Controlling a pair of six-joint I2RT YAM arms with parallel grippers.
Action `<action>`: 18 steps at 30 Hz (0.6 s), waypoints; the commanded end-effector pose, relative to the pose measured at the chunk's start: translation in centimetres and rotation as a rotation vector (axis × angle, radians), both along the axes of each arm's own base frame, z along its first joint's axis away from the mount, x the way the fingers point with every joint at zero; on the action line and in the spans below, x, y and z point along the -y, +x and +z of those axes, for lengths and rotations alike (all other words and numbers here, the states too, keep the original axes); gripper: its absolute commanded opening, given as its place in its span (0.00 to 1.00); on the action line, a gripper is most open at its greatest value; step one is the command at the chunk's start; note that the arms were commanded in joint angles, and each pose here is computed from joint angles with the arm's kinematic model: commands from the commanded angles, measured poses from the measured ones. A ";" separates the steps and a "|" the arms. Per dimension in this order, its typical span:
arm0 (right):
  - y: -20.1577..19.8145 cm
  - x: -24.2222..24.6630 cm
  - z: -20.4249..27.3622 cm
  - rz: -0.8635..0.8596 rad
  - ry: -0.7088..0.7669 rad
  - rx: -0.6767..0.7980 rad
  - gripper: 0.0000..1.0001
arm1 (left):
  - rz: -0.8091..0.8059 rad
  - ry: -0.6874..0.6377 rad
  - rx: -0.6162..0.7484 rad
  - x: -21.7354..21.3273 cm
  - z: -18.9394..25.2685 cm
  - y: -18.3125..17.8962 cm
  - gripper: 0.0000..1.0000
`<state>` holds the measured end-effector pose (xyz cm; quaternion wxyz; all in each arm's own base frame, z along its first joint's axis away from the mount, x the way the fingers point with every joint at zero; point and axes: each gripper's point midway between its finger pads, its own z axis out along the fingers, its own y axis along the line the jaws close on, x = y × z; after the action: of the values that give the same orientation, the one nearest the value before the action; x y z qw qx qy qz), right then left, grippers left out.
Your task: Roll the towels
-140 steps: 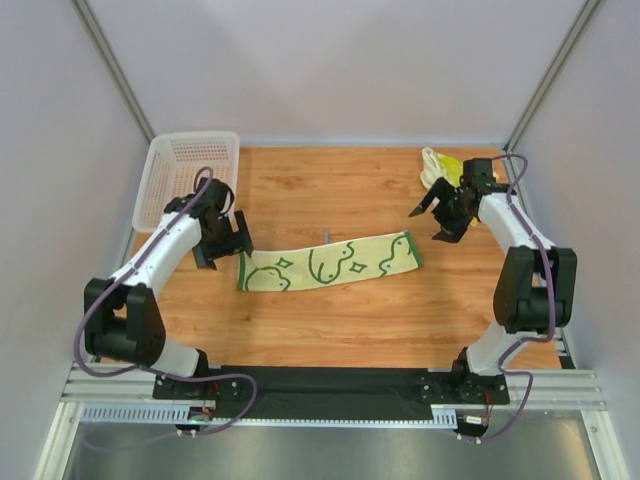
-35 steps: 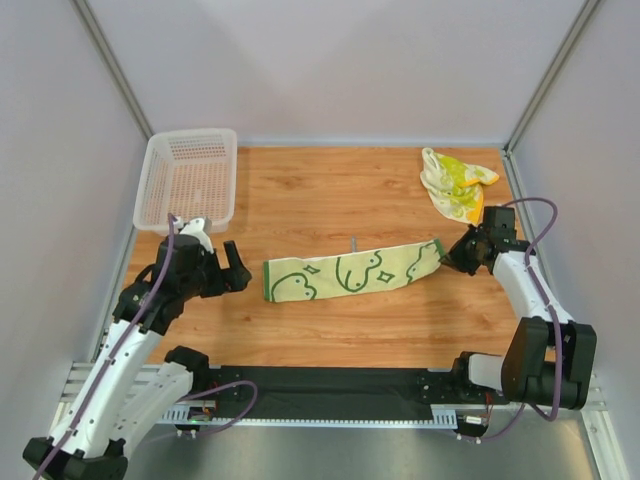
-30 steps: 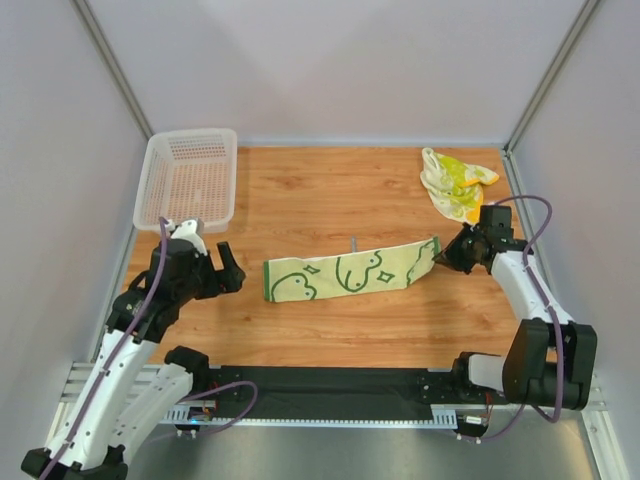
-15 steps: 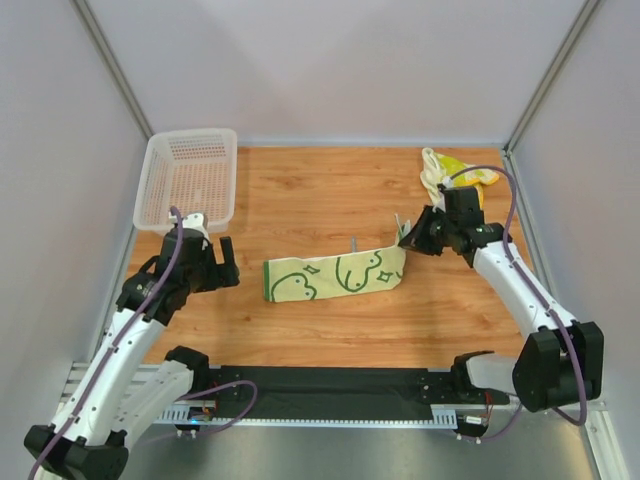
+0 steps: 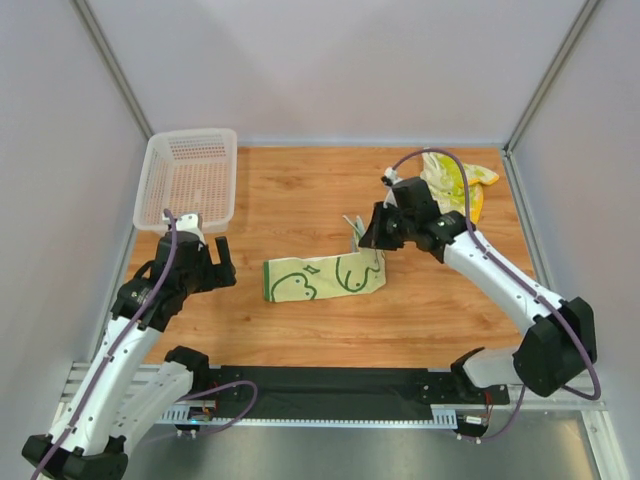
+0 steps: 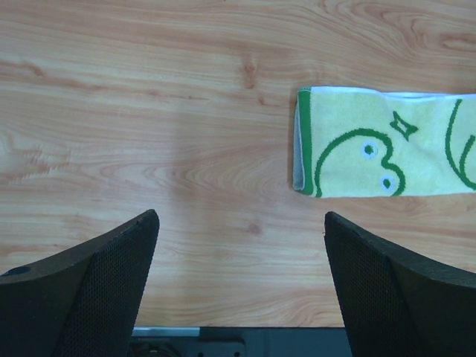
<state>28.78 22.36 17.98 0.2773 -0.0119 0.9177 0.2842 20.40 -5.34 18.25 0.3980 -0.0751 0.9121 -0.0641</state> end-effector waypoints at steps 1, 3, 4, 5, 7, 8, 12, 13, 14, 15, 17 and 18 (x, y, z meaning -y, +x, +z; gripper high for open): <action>-0.3 -2.3 1.5 0.068 -0.025 0.059 0.00 | 0.004 0.010 0.038 -0.2 1.2 0.3 0.99; -0.9 -3.9 1.8 0.107 -0.023 0.067 0.00 | 0.005 0.008 0.038 -0.3 1.2 0.2 0.99; -1.1 -4.5 1.8 0.118 -0.024 0.069 0.00 | 0.003 0.007 0.037 -0.2 1.1 0.2 0.99; -1.0 -5.2 1.9 0.124 -0.020 0.075 0.00 | 0.002 0.006 0.038 -0.2 1.2 0.2 0.99; -1.8 -6.7 2.0 0.158 -0.025 0.090 0.00 | 0.001 0.008 0.036 -0.2 1.1 0.3 0.99; -1.9 -7.3 2.1 0.168 -0.029 0.104 0.00 | 0.002 0.009 0.036 -0.2 1.1 0.3 0.99; -2.4 -10.5 1.5 0.235 -0.042 0.128 0.00 | 0.003 0.009 0.033 -0.2 1.1 0.2 0.99; -2.7 -10.9 1.2 0.246 -0.049 0.123 0.00 | 0.004 0.008 0.033 -0.2 1.1 0.2 0.99; -2.6 -11.5 1.0 0.256 -0.045 0.128 0.00 | 0.005 0.009 0.035 -0.3 1.1 0.2 0.99; -3.0 -12.6 0.1 0.282 -0.051 0.120 0.00 | 0.005 0.009 0.036 -0.2 1.1 0.3 0.99; -3.0 -13.9 -0.6 0.304 -0.044 0.128 0.00 | 0.006 0.009 0.038 -0.3 1.1 0.2 0.99; -3.4 -14.8 -0.9 0.326 -0.033 0.124 0.00 | 0.007 0.009 0.036 -0.3 1.1 0.2 0.99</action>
<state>24.50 34.36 16.05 0.2528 -0.1624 0.9098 0.2862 20.43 -5.22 18.27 0.3991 -0.0766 0.9116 -0.0613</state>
